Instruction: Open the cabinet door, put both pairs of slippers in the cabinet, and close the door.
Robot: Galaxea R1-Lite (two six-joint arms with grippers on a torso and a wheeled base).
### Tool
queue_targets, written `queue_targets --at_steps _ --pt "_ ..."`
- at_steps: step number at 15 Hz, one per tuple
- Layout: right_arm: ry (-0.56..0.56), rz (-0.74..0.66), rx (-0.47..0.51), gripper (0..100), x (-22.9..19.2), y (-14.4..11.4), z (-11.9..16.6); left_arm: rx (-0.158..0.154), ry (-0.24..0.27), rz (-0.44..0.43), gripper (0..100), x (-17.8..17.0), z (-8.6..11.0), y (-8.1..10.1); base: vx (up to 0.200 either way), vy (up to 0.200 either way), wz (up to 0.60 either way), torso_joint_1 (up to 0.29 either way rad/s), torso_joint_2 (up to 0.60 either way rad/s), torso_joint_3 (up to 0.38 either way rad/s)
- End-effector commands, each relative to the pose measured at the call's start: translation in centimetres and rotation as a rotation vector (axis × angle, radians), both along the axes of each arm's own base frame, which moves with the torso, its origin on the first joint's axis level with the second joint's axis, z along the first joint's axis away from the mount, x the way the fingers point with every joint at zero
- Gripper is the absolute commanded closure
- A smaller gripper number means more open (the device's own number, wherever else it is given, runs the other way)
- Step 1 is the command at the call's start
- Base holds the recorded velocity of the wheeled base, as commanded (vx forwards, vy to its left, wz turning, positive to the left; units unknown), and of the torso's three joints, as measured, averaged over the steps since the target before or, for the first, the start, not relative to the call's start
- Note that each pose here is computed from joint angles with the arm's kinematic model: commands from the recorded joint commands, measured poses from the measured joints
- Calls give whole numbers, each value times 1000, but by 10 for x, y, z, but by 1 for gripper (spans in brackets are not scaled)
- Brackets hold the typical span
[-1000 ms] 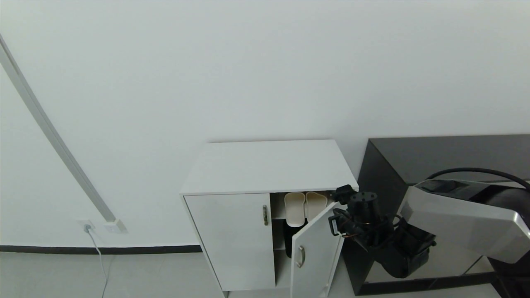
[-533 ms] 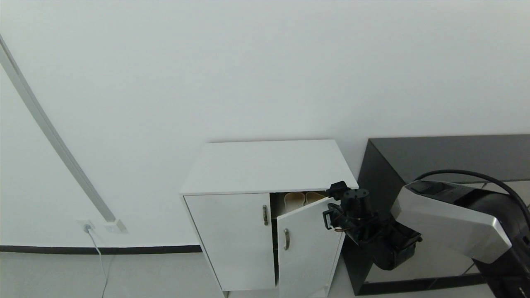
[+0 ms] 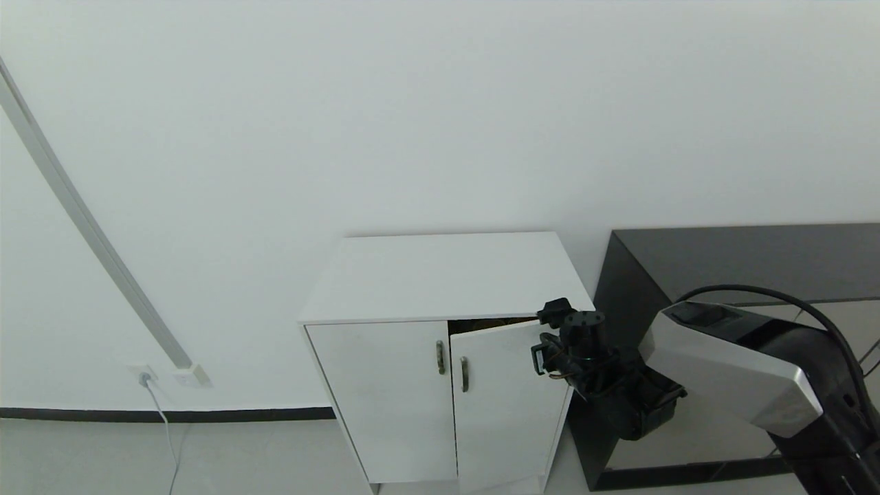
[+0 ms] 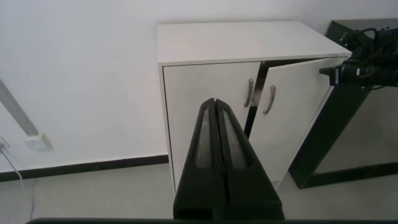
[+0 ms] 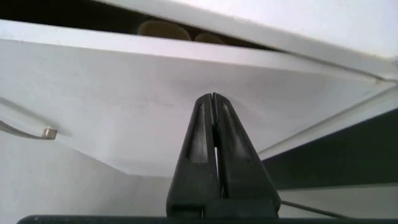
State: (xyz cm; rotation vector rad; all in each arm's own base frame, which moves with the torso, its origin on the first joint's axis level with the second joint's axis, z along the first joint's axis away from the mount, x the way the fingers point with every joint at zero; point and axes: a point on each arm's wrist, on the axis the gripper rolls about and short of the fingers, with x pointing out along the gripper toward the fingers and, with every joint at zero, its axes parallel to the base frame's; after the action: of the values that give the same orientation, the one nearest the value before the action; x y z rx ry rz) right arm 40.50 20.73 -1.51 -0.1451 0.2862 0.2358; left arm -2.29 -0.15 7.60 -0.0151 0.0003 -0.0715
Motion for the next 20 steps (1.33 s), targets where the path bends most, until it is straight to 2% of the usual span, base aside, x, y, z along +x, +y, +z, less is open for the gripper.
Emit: queue_targets --at_steps 1,14,20 --pt "-6 -9 3 100 5 -1 0 0 0 1 100 0 0 0 0 0 0 0 0 0" --pt "-5 -45 6 100 23 -12 -6 0 0 -1 100 0 0 0 0 0 0 0 0 0" --pt "-18 -49 32 100 9 -17 9 0 -1 -1 100 0 0 0 0 0 0 0 0 0"
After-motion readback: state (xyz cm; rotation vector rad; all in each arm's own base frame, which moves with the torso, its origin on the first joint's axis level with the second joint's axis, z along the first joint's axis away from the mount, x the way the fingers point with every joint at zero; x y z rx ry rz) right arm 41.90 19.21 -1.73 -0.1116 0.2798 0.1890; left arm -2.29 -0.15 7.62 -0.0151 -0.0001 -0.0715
